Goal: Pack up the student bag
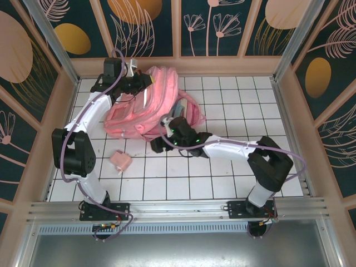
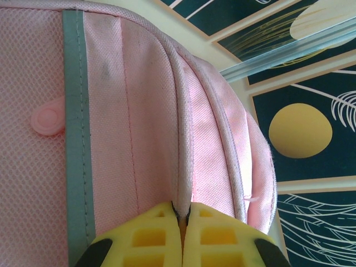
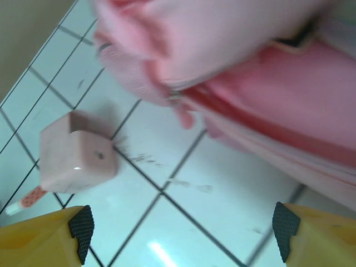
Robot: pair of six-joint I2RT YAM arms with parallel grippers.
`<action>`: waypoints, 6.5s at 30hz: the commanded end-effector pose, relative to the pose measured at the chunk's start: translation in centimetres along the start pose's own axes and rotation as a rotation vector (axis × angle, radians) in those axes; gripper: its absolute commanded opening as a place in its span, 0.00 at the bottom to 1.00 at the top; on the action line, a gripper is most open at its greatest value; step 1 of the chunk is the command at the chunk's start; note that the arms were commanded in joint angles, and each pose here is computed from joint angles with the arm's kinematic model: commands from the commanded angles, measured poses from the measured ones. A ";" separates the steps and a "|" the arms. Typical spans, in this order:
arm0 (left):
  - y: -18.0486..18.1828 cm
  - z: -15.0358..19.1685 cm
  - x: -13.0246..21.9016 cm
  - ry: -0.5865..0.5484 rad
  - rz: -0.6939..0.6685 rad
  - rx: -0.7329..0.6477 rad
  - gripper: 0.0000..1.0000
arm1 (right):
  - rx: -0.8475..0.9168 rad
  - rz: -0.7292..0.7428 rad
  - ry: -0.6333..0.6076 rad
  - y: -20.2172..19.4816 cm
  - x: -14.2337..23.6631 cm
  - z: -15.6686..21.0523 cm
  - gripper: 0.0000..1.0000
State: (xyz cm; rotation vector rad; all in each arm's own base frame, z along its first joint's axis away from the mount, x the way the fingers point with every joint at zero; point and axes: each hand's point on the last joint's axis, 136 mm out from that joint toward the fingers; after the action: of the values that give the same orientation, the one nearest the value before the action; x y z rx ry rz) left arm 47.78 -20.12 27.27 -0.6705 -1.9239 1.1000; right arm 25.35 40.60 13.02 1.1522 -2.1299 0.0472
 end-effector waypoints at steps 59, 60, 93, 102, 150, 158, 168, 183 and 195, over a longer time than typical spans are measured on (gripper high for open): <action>-6.4 -1.0 3.9 -0.072 0.166 -0.111 0.00 | 0.039 0.334 -0.027 -5.0 2.0 -2.0 0.69; -6.3 -0.9 3.9 -0.070 0.168 -0.109 0.00 | 0.038 0.353 -0.028 -6.1 2.3 -2.1 0.69; -6.1 0.5 4.1 -0.032 0.205 -0.083 0.00 | -0.045 0.290 -0.055 -8.8 -8.0 -7.0 0.99; -5.9 0.6 4.0 -0.033 0.202 -0.084 0.00 | -0.122 0.348 -0.146 -10.7 -2.9 -9.4 0.99; 21.6 13.4 12.9 -0.344 -0.551 0.464 0.50 | -0.224 0.309 -0.176 -6.3 4.1 -3.3 0.94; 21.5 13.7 10.1 -0.339 -0.339 0.509 0.54 | -0.208 0.282 -0.165 -5.1 3.3 -3.4 0.94; 22.4 12.8 7.4 -0.291 -0.292 0.500 0.49 | -0.163 0.260 -0.138 -3.7 2.6 -2.9 0.93; 21.9 11.5 8.0 -0.354 -0.293 0.517 0.00 | -0.124 0.227 -0.130 -2.1 2.3 -2.6 0.92; 19.4 9.7 8.3 -0.383 -0.240 0.507 0.00 | 0.050 0.091 -0.026 4.0 -3.6 -0.3 0.57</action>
State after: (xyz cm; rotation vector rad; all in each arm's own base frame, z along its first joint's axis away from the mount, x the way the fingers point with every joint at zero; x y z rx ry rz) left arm 34.55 -8.79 7.98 0.1224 -1.7927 1.5109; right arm 24.29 43.44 12.48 1.0142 -2.2334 0.1056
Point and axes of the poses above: each hand's point on the last joint's axis, 136 mm out from that joint toward the fingers, its own x axis back along the fingers, its own y axis along the line the jaws close on, z = x × y, and after that the axes turned 9 degrees about x, right-handed
